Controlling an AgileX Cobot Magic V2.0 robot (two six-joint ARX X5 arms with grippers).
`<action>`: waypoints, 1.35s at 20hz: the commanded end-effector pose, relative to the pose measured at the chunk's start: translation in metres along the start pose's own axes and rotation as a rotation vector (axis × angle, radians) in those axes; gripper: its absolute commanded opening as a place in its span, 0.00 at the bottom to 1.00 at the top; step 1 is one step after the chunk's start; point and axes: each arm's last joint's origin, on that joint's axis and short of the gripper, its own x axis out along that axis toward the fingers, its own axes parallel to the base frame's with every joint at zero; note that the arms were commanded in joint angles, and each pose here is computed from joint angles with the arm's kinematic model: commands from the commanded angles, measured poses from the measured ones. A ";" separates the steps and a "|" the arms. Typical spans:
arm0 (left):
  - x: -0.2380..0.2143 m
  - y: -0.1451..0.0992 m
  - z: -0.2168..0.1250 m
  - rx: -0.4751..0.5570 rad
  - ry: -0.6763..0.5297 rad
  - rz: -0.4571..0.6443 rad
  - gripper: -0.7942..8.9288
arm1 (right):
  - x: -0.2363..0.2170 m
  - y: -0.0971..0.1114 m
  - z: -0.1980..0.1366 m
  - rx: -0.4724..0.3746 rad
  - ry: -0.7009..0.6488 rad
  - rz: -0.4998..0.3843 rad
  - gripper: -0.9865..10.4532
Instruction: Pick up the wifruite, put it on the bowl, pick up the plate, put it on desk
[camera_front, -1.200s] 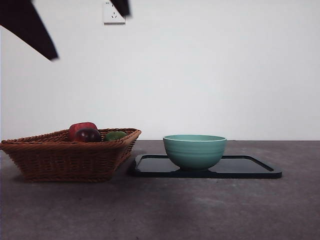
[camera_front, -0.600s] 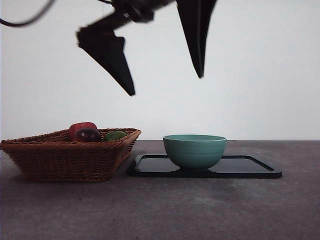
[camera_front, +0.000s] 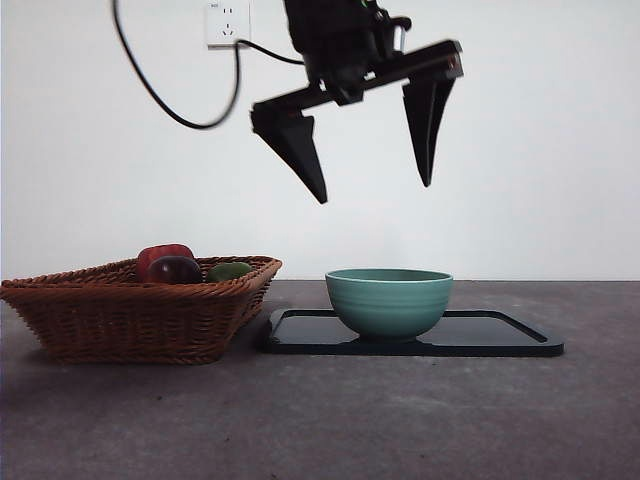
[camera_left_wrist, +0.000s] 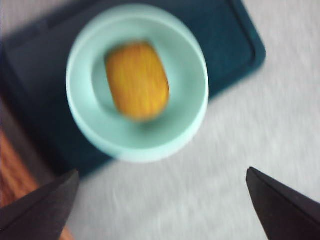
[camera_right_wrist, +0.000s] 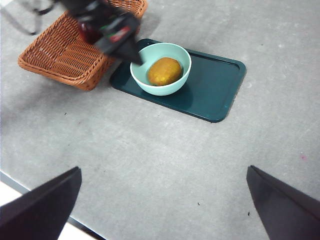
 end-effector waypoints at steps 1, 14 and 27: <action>0.016 -0.002 0.015 0.026 -0.013 -0.003 0.69 | -0.002 0.001 0.002 -0.004 -0.014 0.012 0.57; 0.093 0.004 0.031 -0.001 0.001 0.009 0.69 | -0.002 0.001 0.002 -0.004 -0.013 0.012 0.57; 0.106 0.007 0.033 -0.001 -0.016 0.041 0.55 | -0.002 0.001 0.002 -0.004 -0.013 0.012 0.57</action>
